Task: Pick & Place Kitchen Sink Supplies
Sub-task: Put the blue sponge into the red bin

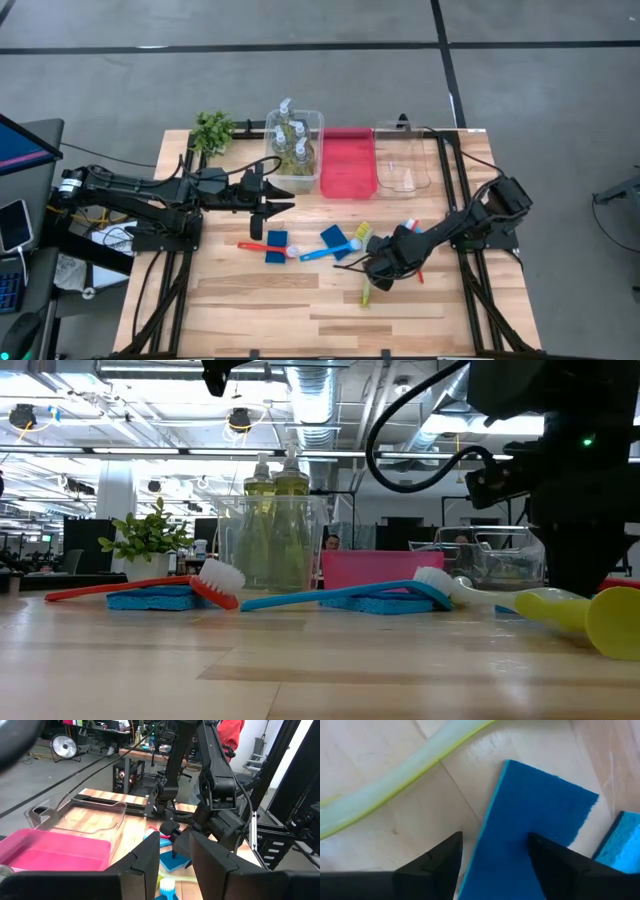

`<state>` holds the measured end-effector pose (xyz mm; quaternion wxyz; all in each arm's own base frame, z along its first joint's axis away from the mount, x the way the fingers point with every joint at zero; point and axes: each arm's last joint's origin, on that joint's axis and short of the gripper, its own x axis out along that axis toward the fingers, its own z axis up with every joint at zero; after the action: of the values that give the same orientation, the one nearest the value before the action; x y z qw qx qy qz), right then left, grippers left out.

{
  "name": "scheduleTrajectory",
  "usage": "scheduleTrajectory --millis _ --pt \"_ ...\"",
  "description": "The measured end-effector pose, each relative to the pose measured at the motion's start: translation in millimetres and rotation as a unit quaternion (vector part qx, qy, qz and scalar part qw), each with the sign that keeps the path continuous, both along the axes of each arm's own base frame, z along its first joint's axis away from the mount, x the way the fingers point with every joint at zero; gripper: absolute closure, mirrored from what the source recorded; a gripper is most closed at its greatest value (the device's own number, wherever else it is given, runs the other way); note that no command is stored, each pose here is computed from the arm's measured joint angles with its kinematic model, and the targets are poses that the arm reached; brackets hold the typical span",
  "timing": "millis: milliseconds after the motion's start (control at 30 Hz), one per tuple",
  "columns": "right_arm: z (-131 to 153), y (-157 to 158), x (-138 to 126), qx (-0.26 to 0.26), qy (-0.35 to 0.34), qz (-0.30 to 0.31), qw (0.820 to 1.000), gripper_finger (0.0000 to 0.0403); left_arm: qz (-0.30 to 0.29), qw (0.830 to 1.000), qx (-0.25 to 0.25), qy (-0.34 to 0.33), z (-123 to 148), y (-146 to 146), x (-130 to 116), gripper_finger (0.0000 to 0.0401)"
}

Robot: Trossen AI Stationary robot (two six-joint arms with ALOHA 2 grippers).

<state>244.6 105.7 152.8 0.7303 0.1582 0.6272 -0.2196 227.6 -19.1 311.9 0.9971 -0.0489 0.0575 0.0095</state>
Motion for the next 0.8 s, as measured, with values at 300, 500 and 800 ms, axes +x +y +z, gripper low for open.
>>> scheduleTrajectory --millis 300,500,800 --pt "16.7 -1.0 -4.0 0.028 -0.021 -0.006 0.999 0.0317 0.0 1.0 0.0 0.003 -0.7 0.0 0.3 0.0293" --pt "42.2 -0.8 -5.6 0.056 -0.064 -0.005 0.996 0.0394 0.0 1.0 0.0 0.003 -0.8 0.0 0.3 0.0293" --pt "91.4 -4.8 -12.9 0.086 -0.155 0.012 0.984 0.0398 0.0 1.0 0.001 0.004 -0.9 0.0 0.2 0.0293"
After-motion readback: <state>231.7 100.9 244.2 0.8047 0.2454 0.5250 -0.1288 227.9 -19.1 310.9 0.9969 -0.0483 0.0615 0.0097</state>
